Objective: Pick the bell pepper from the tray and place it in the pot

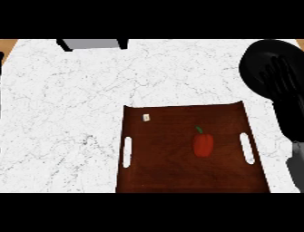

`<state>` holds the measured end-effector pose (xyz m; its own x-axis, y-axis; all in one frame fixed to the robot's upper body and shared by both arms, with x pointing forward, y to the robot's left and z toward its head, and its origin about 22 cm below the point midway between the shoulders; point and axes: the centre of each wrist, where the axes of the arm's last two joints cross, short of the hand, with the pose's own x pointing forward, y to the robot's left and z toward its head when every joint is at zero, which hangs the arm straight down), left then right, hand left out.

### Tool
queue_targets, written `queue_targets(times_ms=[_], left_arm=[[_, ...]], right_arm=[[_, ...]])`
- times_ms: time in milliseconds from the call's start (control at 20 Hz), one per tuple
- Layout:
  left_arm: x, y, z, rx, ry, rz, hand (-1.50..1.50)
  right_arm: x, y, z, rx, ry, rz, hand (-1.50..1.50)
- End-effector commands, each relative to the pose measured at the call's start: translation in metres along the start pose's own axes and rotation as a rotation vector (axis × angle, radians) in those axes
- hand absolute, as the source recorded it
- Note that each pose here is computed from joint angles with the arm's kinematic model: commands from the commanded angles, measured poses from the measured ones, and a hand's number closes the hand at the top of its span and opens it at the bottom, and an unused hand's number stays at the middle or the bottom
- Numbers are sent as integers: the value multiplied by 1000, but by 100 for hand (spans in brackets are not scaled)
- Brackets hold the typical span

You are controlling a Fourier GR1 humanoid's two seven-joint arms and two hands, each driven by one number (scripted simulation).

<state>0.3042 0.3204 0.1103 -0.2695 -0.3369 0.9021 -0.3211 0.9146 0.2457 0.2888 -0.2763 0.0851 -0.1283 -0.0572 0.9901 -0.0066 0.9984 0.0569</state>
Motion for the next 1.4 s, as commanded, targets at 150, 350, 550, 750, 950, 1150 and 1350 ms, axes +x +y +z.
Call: queue_targets(times_ms=[150, 350, 550, 750, 950, 1150, 1350], left_arm=[[10, -33, 7, -109, 39, 136, 0], [4, -57, 16, -169, 108, 249, 0], [-4, -59, 22, -182, 130, 286, 0], [0, -60, 15, -181, 142, 287, 0], [-12, -66, 33, -197, 143, 293, 0], [-4, -64, 25, -176, 136, 278, 0], [-23, -54, 30, -174, 135, 289, 0]], right_arm=[[48, -1, -33, 452, -152, -19, 150], [86, -43, -38, 448, -217, 572, 150], [44, -71, -31, 636, -323, 523, -150], [38, -99, -30, 759, -439, 556, -150], [33, -105, -30, 844, -419, 761, -150], [34, -70, -39, 949, -347, 917, -150], [44, -41, -45, 1008, -304, 1030, -150]])
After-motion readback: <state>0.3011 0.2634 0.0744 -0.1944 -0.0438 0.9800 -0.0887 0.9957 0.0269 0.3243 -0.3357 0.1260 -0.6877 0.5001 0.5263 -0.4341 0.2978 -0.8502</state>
